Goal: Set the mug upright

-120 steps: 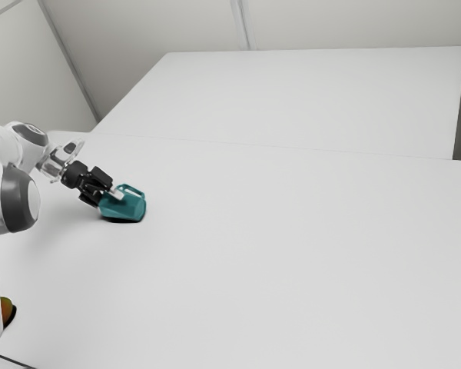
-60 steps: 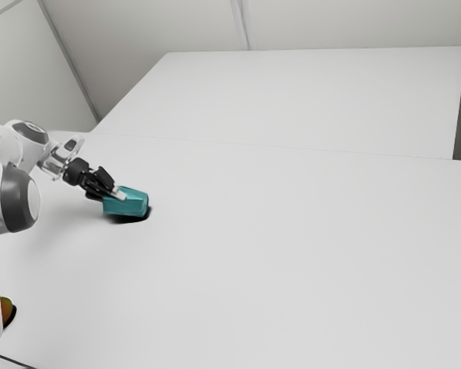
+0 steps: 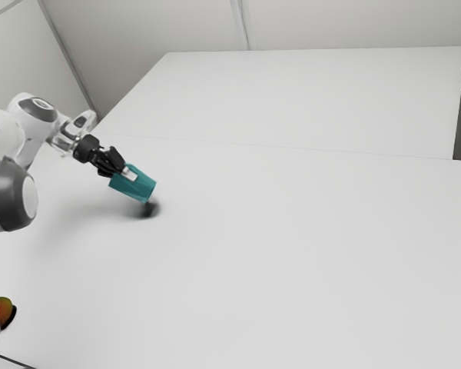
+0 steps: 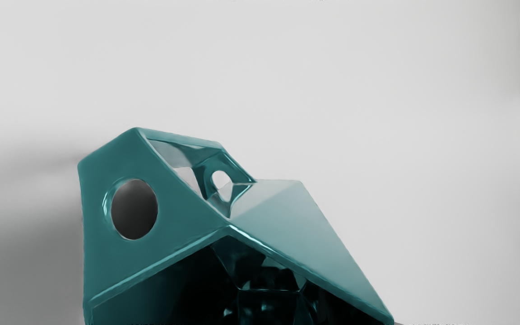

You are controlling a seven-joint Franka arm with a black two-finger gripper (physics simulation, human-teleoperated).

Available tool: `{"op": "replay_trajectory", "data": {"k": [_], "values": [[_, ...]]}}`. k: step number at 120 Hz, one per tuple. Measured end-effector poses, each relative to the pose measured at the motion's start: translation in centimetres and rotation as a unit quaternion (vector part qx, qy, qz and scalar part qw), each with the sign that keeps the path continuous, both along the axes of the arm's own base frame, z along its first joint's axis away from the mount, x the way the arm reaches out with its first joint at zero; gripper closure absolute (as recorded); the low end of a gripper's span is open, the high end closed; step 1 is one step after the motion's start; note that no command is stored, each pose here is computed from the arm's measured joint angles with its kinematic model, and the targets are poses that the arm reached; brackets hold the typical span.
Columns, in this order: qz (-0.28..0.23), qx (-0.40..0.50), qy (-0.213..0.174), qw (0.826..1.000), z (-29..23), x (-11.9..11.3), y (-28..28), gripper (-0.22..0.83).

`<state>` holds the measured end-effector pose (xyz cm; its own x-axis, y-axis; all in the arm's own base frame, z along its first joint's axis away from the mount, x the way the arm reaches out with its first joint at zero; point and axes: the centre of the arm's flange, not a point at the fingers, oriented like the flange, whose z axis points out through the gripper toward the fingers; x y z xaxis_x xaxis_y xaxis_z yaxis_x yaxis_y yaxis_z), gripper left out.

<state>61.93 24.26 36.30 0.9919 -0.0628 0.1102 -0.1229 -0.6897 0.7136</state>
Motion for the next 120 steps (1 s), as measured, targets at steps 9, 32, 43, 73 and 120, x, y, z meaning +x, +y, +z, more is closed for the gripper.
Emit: {"op": "replay_trajectory", "data": {"k": [9, 32, 43, 73, 120], "values": [[-0.029, 0.026, -0.011, 0.999, 2.1, 0.6, -2.7, 0.79], [-0.090, 0.115, -0.016, 0.989, 4.9, -1.8, -9.2, 0.79], [-0.119, 0.171, -0.024, 0.978, 5.1, -3.4, -11.7, 0.78], [-0.194, 0.306, -0.078, 0.929, 3.8, -2.9, -18.1, 0.78], [-0.194, 0.375, -0.145, 0.895, 1.3, -4.5, -21.1, 0.78]]}}
